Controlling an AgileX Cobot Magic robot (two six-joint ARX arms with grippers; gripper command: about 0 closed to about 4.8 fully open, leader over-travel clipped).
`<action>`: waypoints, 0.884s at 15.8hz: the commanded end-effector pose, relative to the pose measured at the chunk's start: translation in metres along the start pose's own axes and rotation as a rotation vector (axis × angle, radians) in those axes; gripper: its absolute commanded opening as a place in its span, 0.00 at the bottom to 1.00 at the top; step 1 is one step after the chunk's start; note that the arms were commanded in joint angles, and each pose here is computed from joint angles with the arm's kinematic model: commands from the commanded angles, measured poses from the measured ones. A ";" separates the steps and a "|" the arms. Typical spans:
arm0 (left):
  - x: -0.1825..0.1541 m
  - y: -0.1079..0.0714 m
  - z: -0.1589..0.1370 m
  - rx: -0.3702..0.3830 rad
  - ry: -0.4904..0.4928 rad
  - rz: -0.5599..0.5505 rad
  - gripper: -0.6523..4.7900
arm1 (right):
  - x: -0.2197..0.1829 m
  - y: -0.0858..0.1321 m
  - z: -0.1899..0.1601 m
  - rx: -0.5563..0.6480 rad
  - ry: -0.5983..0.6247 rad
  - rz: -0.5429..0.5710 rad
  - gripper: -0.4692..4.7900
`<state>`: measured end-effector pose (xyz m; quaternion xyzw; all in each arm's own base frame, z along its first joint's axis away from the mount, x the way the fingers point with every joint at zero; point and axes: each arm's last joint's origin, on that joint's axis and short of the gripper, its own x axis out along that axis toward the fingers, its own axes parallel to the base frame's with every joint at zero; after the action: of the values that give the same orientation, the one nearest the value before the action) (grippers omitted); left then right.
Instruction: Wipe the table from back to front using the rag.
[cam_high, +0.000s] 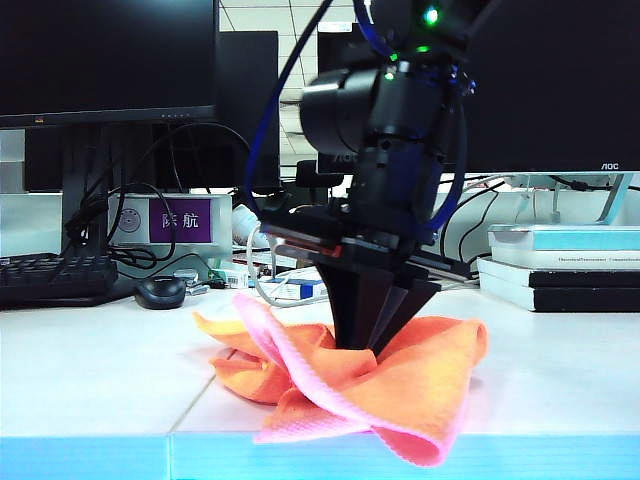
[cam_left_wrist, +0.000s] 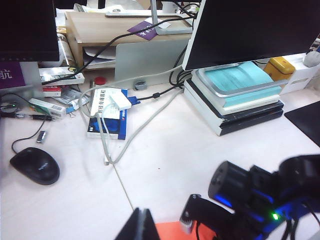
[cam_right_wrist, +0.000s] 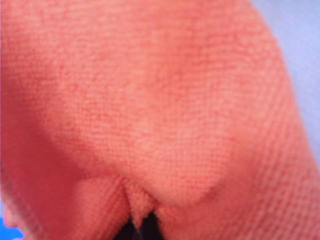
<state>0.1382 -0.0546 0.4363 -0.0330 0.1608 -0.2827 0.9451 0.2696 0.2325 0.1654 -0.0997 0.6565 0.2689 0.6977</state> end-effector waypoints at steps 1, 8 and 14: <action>-0.001 -0.001 0.003 0.009 -0.022 -0.003 0.11 | 0.024 -0.028 -0.001 0.070 0.060 -0.132 0.08; -0.001 0.000 0.003 0.010 -0.021 -0.002 0.11 | 0.018 -0.029 0.016 0.062 -0.069 -0.118 0.08; -0.001 0.000 0.002 0.008 -0.018 -0.003 0.11 | 0.003 -0.033 0.034 0.073 -0.162 -0.234 0.08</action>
<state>0.1382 -0.0546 0.4363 -0.0330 0.1608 -0.2827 0.9451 0.3132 0.2290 0.1725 -0.1093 0.5778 0.1990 0.7840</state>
